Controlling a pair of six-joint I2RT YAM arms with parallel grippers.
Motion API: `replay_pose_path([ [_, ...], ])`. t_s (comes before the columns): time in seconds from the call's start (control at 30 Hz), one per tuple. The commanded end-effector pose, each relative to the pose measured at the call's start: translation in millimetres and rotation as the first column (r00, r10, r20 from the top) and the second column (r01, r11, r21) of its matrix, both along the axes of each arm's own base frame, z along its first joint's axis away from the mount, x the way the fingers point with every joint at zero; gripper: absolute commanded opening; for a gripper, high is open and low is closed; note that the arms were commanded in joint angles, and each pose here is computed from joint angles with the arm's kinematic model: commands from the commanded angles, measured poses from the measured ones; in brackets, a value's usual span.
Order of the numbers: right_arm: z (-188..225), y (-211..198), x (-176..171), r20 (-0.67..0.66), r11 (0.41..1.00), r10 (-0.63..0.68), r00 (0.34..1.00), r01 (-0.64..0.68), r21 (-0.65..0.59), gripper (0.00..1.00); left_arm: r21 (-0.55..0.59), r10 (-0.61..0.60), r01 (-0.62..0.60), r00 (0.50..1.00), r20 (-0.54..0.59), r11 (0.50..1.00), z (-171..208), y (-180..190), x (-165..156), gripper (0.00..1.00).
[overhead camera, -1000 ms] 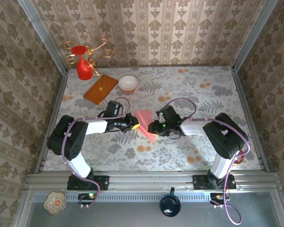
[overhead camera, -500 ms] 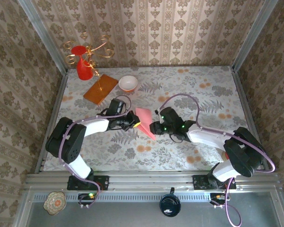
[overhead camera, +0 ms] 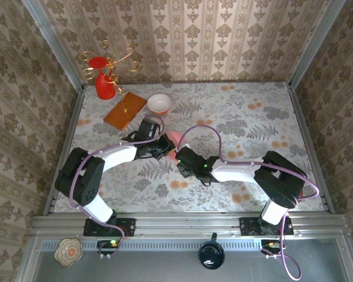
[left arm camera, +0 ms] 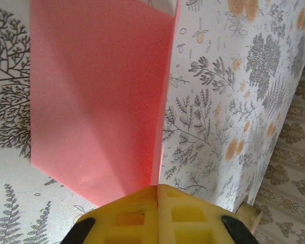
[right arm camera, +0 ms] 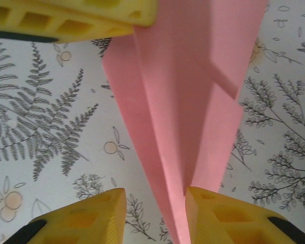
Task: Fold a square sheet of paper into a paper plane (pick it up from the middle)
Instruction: Fourth fold the wing at the center of the table.
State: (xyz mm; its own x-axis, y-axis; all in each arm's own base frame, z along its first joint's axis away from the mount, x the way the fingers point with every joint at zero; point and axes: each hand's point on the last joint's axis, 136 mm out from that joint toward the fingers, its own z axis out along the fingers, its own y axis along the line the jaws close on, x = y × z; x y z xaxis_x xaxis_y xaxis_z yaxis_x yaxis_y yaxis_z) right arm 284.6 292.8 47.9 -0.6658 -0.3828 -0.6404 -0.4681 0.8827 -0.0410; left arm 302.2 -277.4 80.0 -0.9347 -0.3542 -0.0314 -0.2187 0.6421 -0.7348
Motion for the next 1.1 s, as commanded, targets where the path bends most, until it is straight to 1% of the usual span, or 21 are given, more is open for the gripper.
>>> replay_pose_path([
  [0.0,5.3,-0.4,12.4,0.056,0.999,-0.019,0.998,0.021,-0.042,0.37,0.009,0.012,-0.012,1.0,-0.006,1.0,5.5,-1.2,1.2,0.08],
  [0.53,-7.6,3.5,17.9,0.058,0.995,-0.013,0.998,0.019,-0.096,0.35,0.008,0.005,-0.005,1.0,-0.023,1.0,3.7,-2.8,-0.6,0.08],
  [0.7,-11.1,2.5,16.1,0.054,0.994,-0.01,0.999,0.016,-0.109,0.3,0.01,0.007,-0.006,1.0,-0.023,1.0,3.2,-1.9,-1.3,0.08],
  [0.83,-12.6,0.1,15.4,0.051,0.993,-0.012,0.999,0.018,-0.117,0.24,0.01,0.007,-0.007,1.0,-0.025,1.0,2.9,-1.3,-1.6,0.09],
  [0.93,-13.6,-0.9,13.8,0.045,0.992,-0.006,0.999,0.011,-0.123,0.19,0.021,0.012,-0.012,1.0,-0.024,1.0,2.4,2.3,-1.4,0.14],
  [1.07,-15.9,-1.1,9.2,0.028,0.992,0.015,1.0,-0.011,-0.123,0.16,0.061,0.042,-0.041,0.999,-0.018,0.997,0.7,19.6,1.6,0.28],
])
